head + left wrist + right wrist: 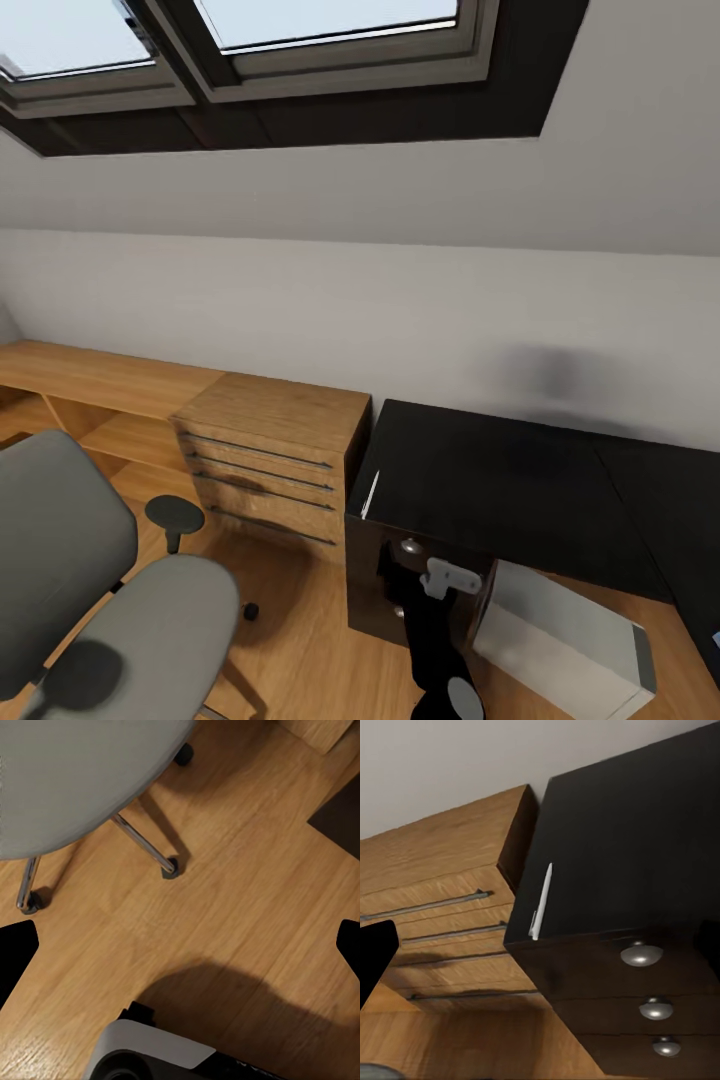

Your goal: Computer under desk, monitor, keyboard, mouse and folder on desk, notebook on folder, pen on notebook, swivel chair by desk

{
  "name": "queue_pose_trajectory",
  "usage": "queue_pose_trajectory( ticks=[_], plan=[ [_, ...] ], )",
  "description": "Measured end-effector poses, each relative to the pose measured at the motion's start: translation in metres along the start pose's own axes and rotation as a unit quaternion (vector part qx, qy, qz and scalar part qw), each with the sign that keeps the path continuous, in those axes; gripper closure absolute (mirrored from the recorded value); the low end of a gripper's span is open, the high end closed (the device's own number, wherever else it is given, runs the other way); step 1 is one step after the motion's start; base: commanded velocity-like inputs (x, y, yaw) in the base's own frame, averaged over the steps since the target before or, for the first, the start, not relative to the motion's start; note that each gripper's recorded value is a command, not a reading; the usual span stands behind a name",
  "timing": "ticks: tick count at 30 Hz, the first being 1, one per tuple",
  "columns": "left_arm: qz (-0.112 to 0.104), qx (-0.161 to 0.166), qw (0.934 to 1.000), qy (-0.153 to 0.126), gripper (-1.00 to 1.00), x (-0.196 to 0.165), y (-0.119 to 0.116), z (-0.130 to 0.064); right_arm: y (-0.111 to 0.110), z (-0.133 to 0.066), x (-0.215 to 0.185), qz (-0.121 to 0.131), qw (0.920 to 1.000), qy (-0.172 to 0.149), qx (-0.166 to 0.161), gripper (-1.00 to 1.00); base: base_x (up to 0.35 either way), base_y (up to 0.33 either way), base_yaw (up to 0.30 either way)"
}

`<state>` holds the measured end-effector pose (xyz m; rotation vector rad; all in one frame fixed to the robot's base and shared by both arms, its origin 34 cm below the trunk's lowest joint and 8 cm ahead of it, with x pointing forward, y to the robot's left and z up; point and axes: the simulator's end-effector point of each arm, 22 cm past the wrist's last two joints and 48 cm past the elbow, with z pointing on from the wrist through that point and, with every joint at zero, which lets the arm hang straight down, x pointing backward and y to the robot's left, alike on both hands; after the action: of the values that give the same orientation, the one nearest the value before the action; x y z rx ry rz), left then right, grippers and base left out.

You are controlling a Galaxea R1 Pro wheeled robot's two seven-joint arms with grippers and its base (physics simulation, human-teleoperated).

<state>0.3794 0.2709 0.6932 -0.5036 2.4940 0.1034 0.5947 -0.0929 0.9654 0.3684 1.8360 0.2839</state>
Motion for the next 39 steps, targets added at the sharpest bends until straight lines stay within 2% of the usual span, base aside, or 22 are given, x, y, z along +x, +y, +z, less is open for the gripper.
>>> queue_pose_trajectory(
  ticks=[3,5,9,11,13,15,18,19,22,23,24,25,27,28,29,35,39],
  plan=[
    [0.0,0.002,1.0,0.0,-1.0,0.0,-0.002,0.0,0.004,0.004,-0.001,0.009,0.9999,0.0,0.006,-1.0,0.0,0.0,0.0],
    [0.0,0.003,1.0,0.0,-1.0,0.0,-0.003,0.0,0.006,0.01,-0.002,0.005,0.9999,0.003,0.008,-1.0,0.0,0.0,0.0],
    [0.0,0.006,1.0,-0.001,-1.0,-0.001,-0.006,-0.001,0.024,0.04,-0.019,-0.022,0.9997,0.014,0.004,-1.0,0.0,0.0,0.0],
    [0.0,0.008,1.0,-0.001,-1.0,-0.001,-0.007,-0.001,0.037,0.075,-0.024,-0.06,0.997,0.048,0.012,-1.0,0.0,0.0,0.0],
    [0.0,0.008,1.0,-0.001,-1.0,-0.001,-0.007,-0.001,0.041,0.099,-0.023,-0.088,0.9924,0.081,0.026,-1.0,0.0,0.0,0.0],
    [0.0,0.008,1.0,-0.001,-1.0,-0.001,-0.007,-0.001,0.04,0.114,-0.02,-0.104,0.9885,0.102,0.04,-1.0,0.0,0.0,0.0],
    [0.0,0.009,1.0,-0.002,-1.0,-0.002,-0.008,-0.001,0.013,0.142,-0.01,-0.132,0.9771,0.147,0.079,-1.0,0.0,0.0,0.0],
    [0.001,0.024,0.9996,-0.015,-1.0,-0.014,-0.023,-0.005,0.001,0.15,0.001,-0.129,0.9712,0.18,0.089,-1.0,0.0,0.0,0.0],
    [-0.001,0.055,0.9973,-0.049,-1.0,-0.046,-0.051,-0.015,-0.003,0.151,0.009,-0.129,0.966,0.204,0.091,-1.0,0.0,0.0,0.0],
    [-0.008,0.081,0.9936,-0.078,-1.0,-0.078,-0.074,-0.027,-0.007,0.148,0.017,-0.134,0.9609,0.224,0.093,-1.0,0.0,0.0,0.0],
    [-0.008,0.093,0.9921,-0.084,-1.0,-0.09,-0.085,-0.034,-0.009,0.147,0.021,-0.13,0.9587,0.235,0.095,-1.0,0.0,0.0,0.0],
    [-0.003,0.103,0.9914,-0.081,-1.0,-0.099,-0.095,-0.041,-0.013,0.145,0.028,-0.119,0.956,0.249,0.098,-1.0,0.0,0.0,0.0],
    [0.012,0.123,0.9902,-0.065,-1.0,-0.116,-0.111,-0.056,-0.02,0.137,0.049,-0.079,0.9471,0.293,0.105,-1.0,0.0,0.0,0.0],
    [0.02,0.13,0.9901,-0.047,-1.0,-0.133,-0.115,-0.07,-0.02,0.133,0.057,-0.062,0.9429,0.31,0.105,-1.0,0.0,0.0,0.0],
    [0.02,0.132,0.9902,-0.041,-1.0,-0.14,-0.114,-0.075,-0.019,0.131,0.06,-0.055,0.9412,0.317,0.105,-1.0,0.0,0.0,0.0],
    [0.013,0.135,0.9903,-0.029,-1.0,-0.151,-0.12,-0.081,-0.029,0.131,0.061,-0.051,0.9382,0.323,0.112,-1.0,0.0,0.0,0.0],
    [0.01,0.112,0.9936,-0.008,-1.0,-0.136,-0.103,-0.067,-0.042,0.133,0.056,-0.056,0.9386,0.318,0.121,-1.0,0.0,0.0,0.0]
  ],
)
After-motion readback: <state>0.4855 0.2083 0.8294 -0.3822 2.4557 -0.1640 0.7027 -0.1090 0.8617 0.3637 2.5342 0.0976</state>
